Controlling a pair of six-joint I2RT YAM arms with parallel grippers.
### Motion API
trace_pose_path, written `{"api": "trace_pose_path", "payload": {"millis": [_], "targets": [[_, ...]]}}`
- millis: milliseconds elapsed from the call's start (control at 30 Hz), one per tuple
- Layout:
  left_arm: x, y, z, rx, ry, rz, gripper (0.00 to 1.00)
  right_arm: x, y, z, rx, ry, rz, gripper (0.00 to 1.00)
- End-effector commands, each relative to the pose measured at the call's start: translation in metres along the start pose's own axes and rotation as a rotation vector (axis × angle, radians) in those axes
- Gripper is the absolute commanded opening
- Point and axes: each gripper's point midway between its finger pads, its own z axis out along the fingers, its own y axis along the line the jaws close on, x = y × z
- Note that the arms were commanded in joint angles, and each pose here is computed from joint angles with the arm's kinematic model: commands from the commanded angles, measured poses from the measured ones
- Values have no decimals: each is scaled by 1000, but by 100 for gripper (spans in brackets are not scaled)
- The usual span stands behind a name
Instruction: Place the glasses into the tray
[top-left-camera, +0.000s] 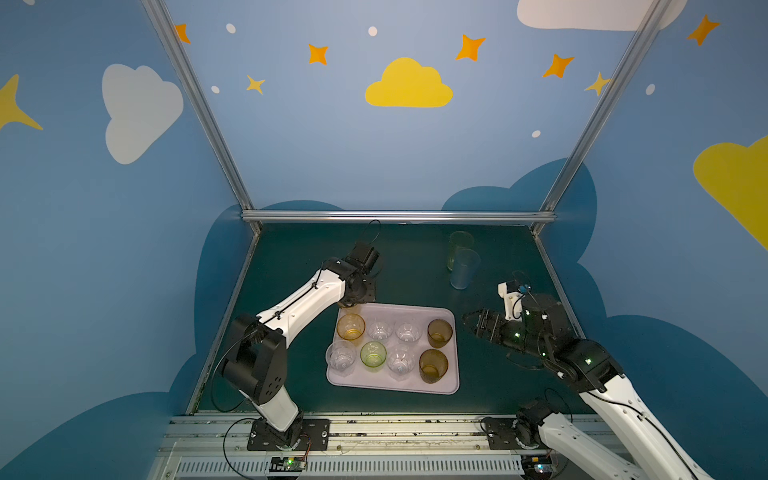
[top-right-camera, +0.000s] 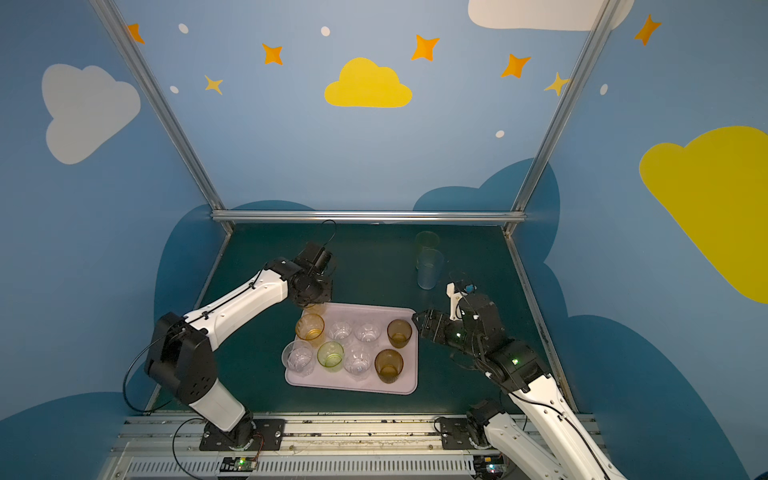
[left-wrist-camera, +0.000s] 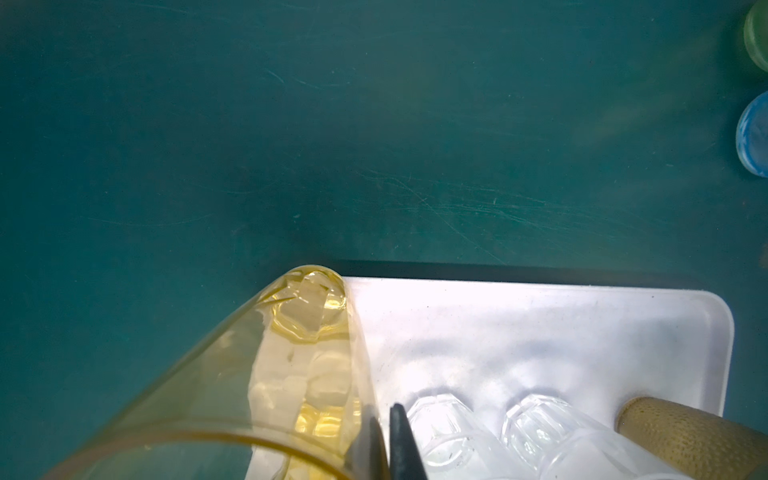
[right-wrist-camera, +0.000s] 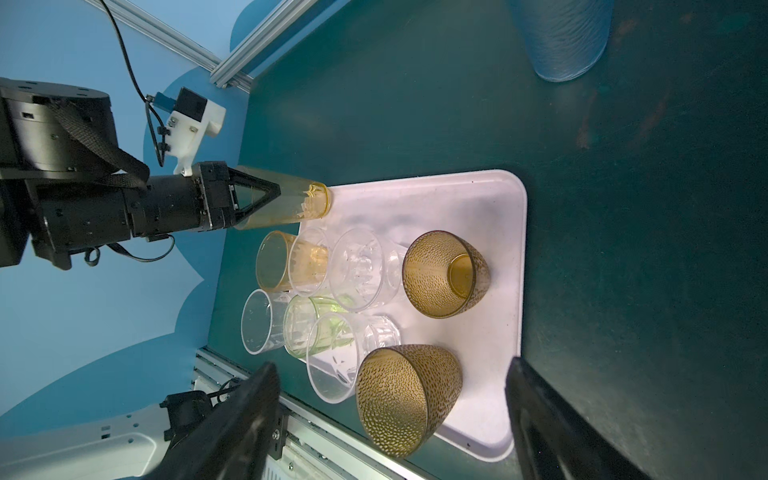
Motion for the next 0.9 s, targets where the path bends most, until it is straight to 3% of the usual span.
{"api": "trace_pose_path", "payload": {"millis": [0,867], "targets": [[-4,2,-7,-4,-8,2,7,-4,4,-3,-14,-12,-11,84],[20,-2,-11,20,38,19,5,-6,1,-3,2,-9,-9,84]]}}
